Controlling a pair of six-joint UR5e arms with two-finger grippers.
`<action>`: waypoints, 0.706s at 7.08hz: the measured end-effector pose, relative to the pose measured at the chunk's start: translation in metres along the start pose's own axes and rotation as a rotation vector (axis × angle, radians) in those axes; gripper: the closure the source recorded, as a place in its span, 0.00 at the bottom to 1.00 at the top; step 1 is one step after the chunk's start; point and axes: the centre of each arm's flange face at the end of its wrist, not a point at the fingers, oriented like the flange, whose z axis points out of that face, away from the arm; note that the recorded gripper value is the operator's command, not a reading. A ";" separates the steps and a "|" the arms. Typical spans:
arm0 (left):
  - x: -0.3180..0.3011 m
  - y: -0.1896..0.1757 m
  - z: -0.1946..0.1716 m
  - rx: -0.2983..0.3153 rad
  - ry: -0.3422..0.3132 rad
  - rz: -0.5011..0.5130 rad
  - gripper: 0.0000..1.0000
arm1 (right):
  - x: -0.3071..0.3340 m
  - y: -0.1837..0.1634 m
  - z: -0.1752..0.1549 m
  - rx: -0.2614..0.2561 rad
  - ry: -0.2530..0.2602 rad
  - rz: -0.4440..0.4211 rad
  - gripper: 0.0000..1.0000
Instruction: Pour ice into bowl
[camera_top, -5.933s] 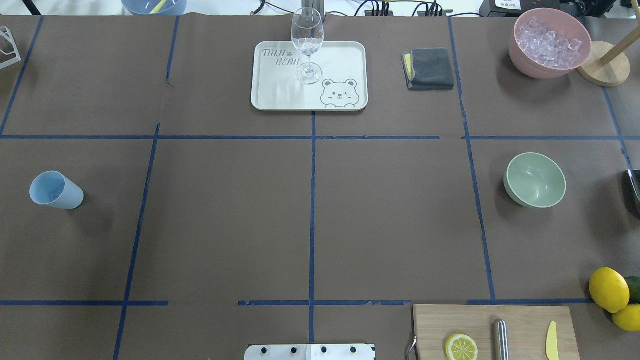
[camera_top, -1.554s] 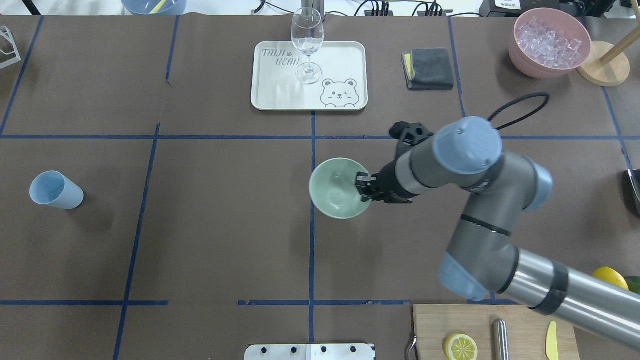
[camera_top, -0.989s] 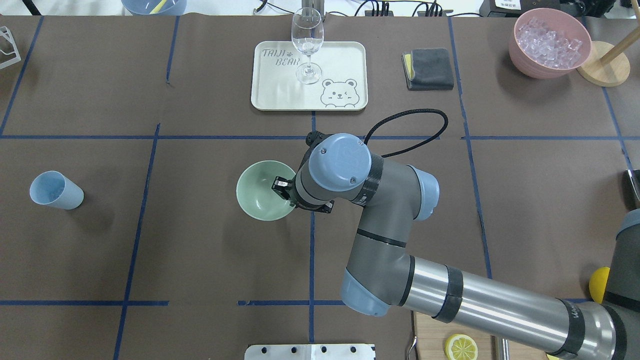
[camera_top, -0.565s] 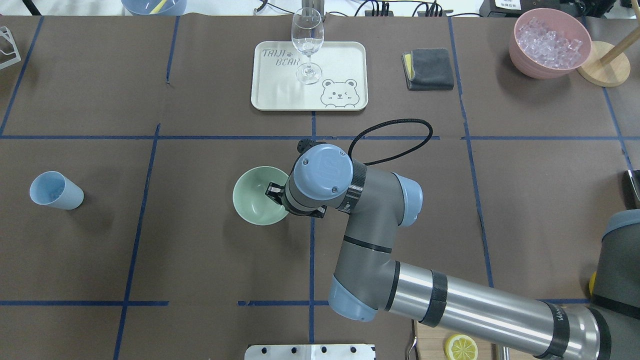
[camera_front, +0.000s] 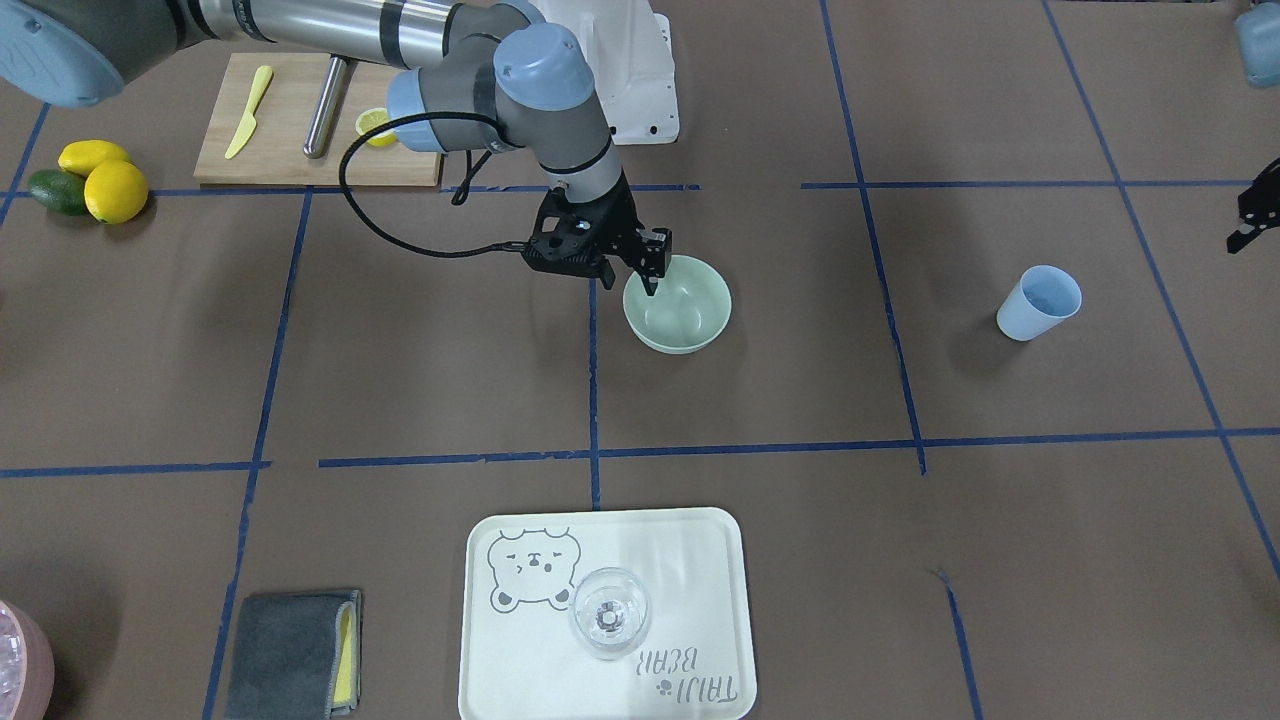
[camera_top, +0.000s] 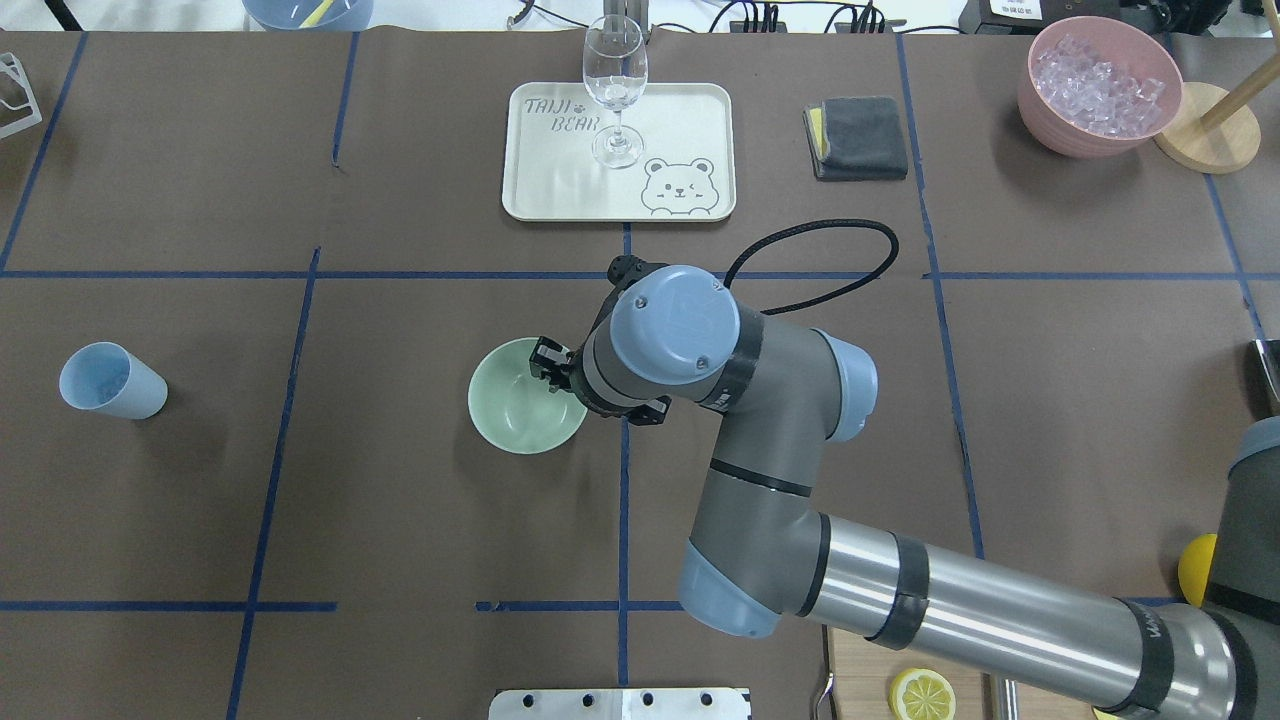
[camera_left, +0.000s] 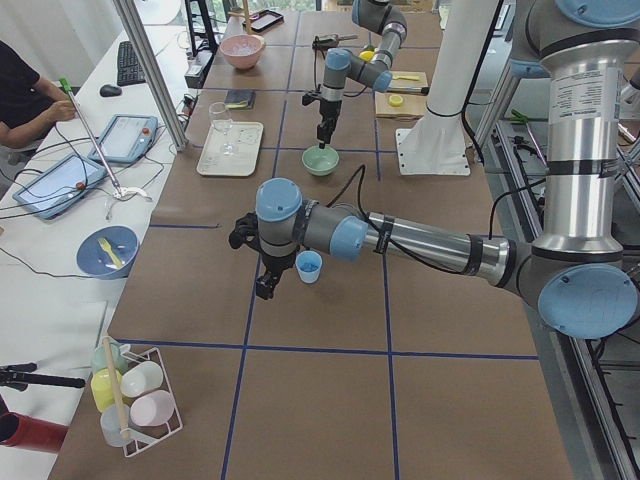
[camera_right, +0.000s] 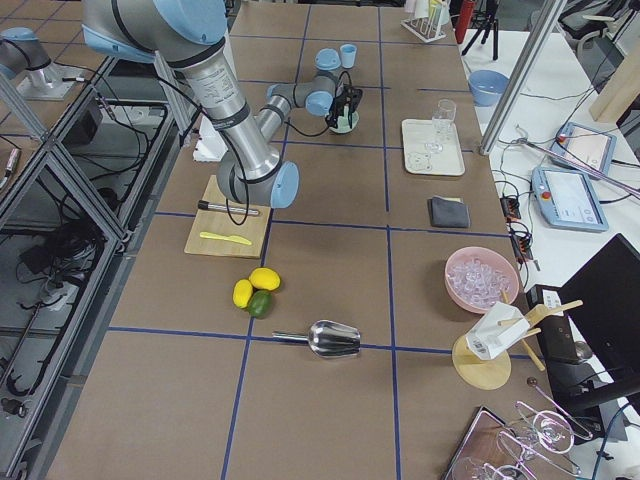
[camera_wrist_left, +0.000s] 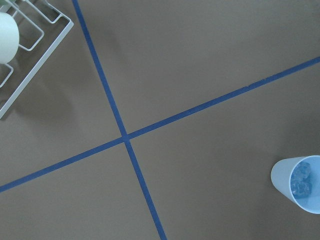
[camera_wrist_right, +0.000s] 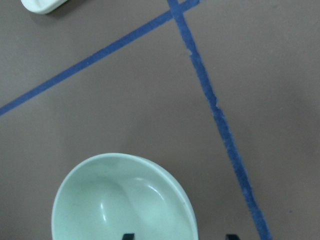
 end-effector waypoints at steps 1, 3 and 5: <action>0.041 -0.005 0.018 0.033 0.029 -0.077 0.00 | 0.021 -0.019 -0.023 -0.006 -0.013 0.012 0.00; 0.116 0.047 0.058 0.211 0.009 -0.193 0.00 | 0.052 -0.046 -0.045 -0.007 -0.013 0.031 0.00; 0.150 0.106 0.082 0.369 -0.024 -0.265 0.00 | 0.059 -0.052 -0.052 0.000 -0.018 0.035 0.00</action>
